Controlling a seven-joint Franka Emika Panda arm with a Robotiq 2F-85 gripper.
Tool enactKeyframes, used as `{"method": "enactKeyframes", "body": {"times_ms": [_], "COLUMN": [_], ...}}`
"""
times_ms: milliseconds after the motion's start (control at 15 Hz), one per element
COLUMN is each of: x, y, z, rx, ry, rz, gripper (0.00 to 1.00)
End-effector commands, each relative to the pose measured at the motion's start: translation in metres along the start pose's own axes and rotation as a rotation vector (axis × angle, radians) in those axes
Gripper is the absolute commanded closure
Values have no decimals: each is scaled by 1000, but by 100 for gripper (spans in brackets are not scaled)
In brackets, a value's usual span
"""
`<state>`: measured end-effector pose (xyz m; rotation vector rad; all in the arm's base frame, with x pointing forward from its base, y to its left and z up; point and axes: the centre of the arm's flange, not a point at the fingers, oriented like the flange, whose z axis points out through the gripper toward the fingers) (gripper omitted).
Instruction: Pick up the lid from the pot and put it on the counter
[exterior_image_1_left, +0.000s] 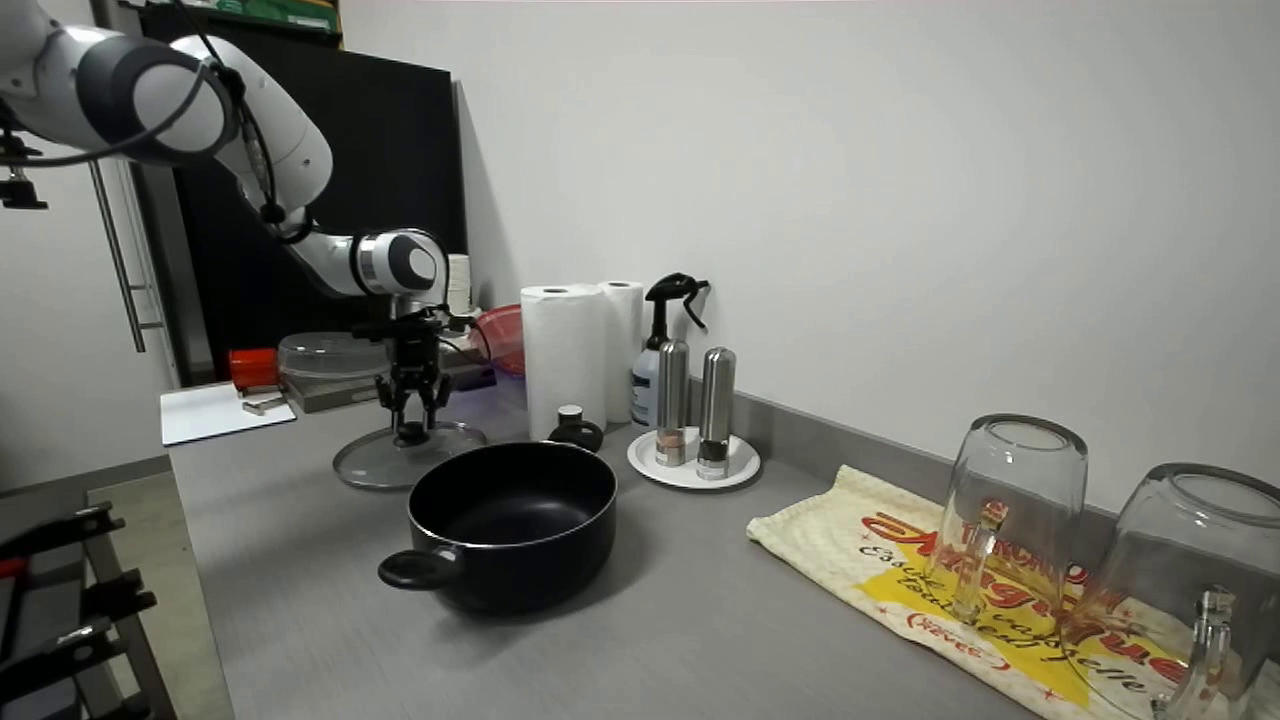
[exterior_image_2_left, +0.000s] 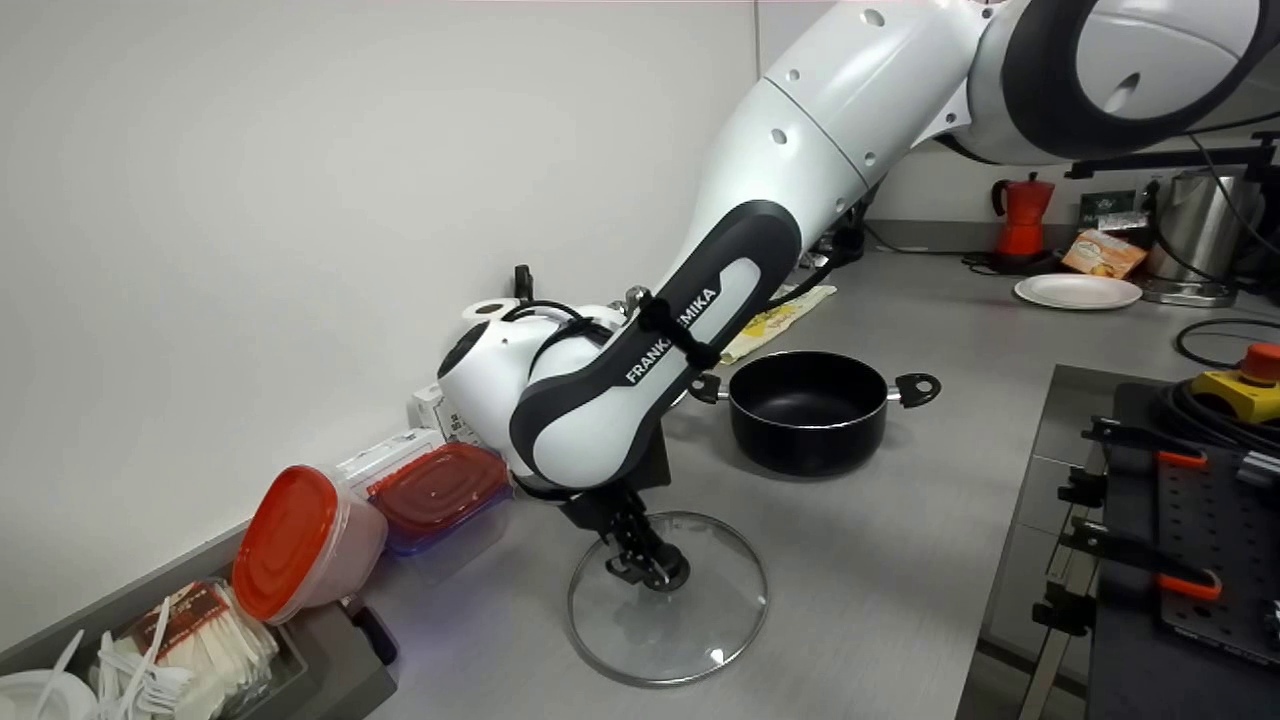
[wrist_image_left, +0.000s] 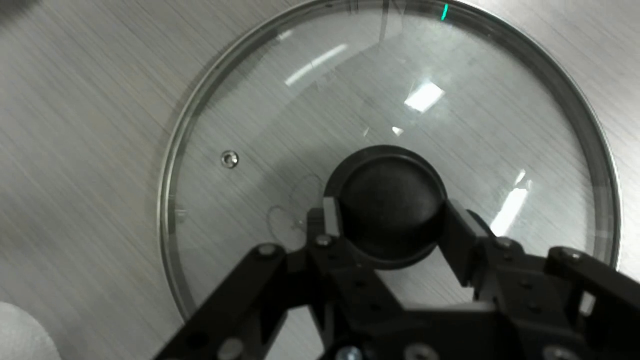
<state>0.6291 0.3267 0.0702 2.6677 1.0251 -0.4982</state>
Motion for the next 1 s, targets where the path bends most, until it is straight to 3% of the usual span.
{"method": "enactKeyframes", "body": {"times_ms": [0, 267, 333, 400, 467, 667, 933], "x": [0, 0, 0, -9, 0, -1, -2], "y": [0, 0, 0, 4, 1, 5, 6], "z": [0, 0, 0, -3, 1, 1, 1], "rx": [0, 0, 0, -9, -1, 0, 0], "ry": [0, -1, 0, 2, -1, -1, -1], "rz": [0, 0, 0, 7, 1, 6, 7], "gripper": [50, 50, 25, 24, 44, 24, 24]}}
